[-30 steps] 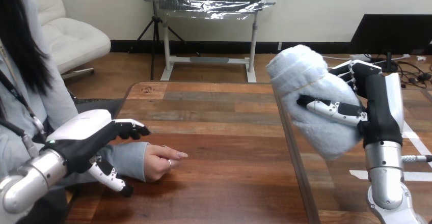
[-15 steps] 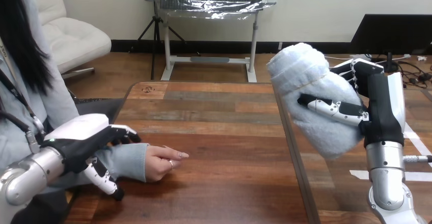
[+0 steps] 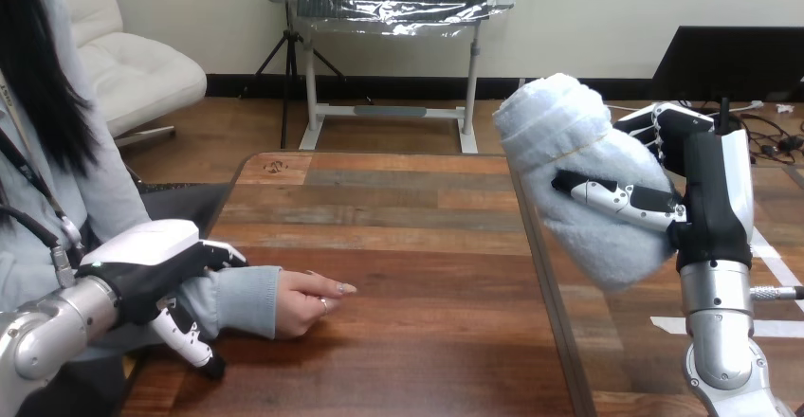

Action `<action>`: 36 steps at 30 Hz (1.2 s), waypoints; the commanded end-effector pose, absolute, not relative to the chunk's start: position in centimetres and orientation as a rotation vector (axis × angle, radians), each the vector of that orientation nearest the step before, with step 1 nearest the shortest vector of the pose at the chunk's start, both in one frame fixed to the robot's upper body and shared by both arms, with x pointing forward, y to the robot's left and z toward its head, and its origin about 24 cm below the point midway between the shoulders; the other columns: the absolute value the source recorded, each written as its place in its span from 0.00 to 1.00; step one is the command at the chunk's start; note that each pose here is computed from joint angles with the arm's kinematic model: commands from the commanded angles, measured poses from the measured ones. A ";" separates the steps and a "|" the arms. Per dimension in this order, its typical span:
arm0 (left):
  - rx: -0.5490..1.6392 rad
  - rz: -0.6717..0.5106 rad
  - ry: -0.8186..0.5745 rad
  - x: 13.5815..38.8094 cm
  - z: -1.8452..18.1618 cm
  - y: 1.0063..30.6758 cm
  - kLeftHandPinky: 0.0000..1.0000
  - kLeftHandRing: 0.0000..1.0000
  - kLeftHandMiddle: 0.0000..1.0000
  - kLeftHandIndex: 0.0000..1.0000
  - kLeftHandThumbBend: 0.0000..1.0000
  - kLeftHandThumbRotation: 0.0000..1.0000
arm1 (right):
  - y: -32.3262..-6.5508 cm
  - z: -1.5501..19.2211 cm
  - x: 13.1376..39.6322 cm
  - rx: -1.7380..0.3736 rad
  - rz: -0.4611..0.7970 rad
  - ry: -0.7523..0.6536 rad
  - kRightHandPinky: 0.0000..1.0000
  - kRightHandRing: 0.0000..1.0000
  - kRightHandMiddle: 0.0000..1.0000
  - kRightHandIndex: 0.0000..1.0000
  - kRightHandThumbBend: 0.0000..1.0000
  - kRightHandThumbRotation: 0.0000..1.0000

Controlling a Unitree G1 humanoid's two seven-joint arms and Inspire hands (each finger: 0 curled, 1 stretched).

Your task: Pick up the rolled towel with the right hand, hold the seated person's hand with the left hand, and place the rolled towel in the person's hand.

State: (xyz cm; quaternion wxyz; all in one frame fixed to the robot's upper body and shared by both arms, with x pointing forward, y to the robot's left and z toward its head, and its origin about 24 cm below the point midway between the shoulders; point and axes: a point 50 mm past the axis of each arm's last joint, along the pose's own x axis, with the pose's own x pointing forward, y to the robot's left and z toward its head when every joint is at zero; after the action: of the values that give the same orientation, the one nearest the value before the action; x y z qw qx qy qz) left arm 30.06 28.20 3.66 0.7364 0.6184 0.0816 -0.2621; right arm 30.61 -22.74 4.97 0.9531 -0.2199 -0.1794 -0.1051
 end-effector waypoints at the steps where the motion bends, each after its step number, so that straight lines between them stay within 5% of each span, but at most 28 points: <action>1: 1.349 -0.526 0.082 32.2 5.9 27.3 0.63 0.68 0.72 0.75 1.00 0.18 | -22.4 7.8 31.5 -0.411 -0.232 -0.495 0.22 0.25 0.36 0.41 0.82 0.00; 22: 1.353 -0.532 0.080 32.6 5.2 26.9 0.58 0.60 0.63 0.65 1.00 0.21 | -22.4 8.0 31.1 -0.411 -0.233 -0.516 0.21 0.25 0.35 0.41 0.82 0.00; 36: 1.328 -0.498 0.001 32.5 5.1 26.4 0.46 0.48 0.51 0.53 1.00 0.16 | -22.4 8.0 30.9 -0.403 -0.227 -0.513 0.21 0.24 0.34 0.41 0.82 0.00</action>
State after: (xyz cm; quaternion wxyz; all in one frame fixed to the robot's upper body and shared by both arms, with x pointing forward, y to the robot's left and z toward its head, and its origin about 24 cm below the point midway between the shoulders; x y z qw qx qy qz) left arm 31.02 27.36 3.24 0.7520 0.6094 0.0469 -0.2469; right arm 30.04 -22.62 5.28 0.9515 -0.2171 -0.1946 -0.0983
